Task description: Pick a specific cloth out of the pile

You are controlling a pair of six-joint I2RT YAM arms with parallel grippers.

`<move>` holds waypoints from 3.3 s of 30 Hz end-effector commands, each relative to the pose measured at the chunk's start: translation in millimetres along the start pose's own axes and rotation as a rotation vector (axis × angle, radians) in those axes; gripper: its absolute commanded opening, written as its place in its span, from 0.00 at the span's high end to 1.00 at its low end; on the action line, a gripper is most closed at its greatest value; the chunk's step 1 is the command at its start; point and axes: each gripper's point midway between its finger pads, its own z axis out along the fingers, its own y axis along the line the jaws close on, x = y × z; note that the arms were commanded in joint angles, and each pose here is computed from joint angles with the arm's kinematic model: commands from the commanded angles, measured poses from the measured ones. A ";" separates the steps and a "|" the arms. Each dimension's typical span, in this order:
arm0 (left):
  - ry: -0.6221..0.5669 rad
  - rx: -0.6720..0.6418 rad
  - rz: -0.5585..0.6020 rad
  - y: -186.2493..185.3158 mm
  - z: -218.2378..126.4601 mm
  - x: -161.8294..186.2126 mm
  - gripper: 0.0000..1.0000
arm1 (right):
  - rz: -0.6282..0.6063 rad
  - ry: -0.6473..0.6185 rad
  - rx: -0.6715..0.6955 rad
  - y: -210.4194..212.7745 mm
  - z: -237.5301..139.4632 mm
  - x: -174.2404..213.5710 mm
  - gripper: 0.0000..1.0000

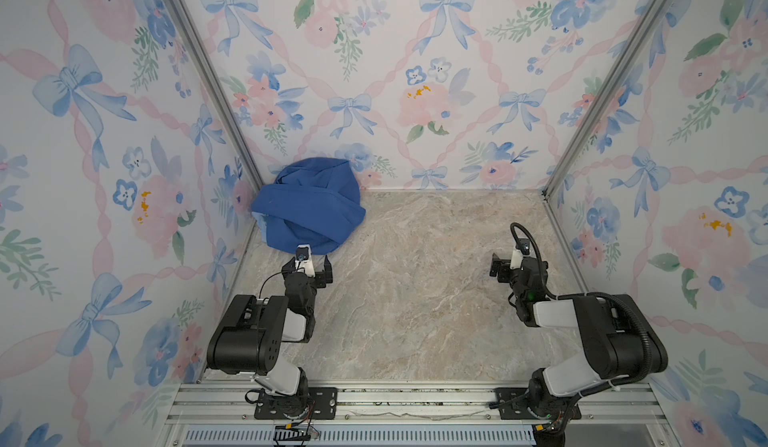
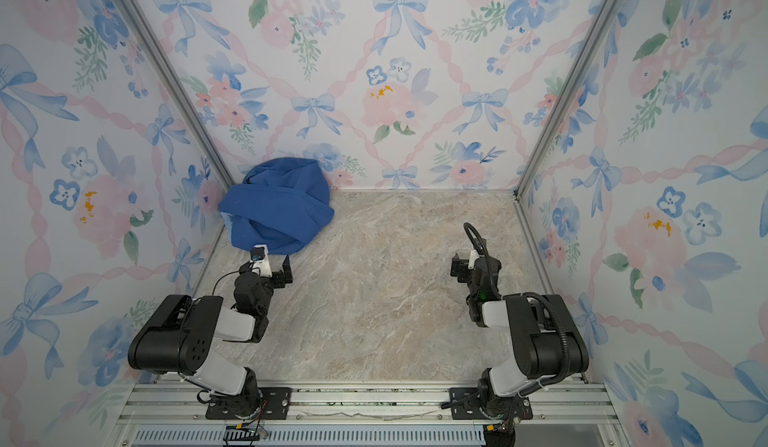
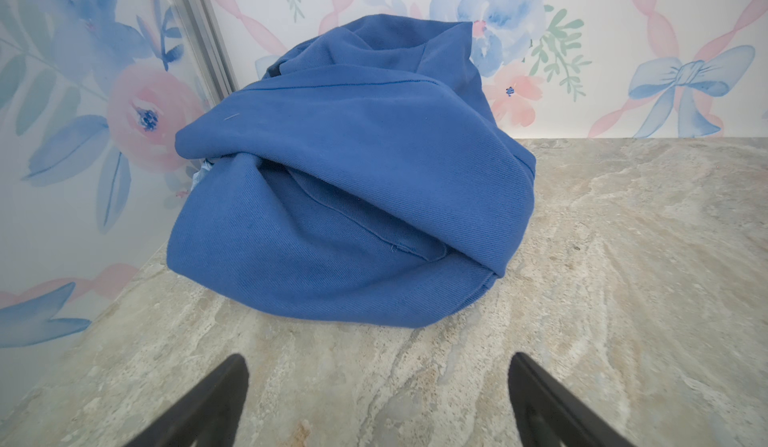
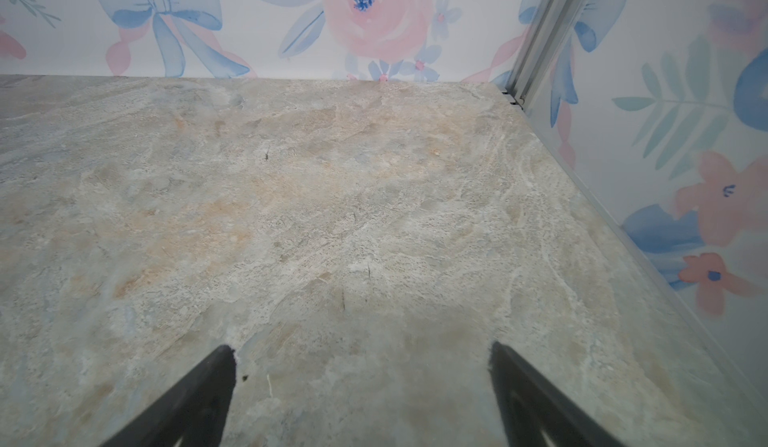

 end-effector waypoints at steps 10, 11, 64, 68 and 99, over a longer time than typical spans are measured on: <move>-0.072 -0.358 -0.128 54.2 -42.6 -43.6 0.03 | 0.000 0.043 0.042 5.0 -42.0 -79.1 0.03; -0.028 -0.409 -0.164 59.1 -46.0 -49.9 0.02 | 0.011 0.058 0.011 15.3 -49.7 -91.8 0.03; 0.683 -0.376 -0.826 191.1 168.2 54.5 0.66 | -0.438 0.195 -0.886 474.7 -262.6 -47.5 0.03; 0.694 -0.382 -0.820 191.3 170.4 62.1 0.65 | -0.441 0.198 -0.878 472.3 -260.6 -45.2 0.03; 0.193 -0.223 -0.701 173.4 147.0 -195.6 1.00 | -0.387 0.239 -0.828 450.2 -268.7 -50.0 0.03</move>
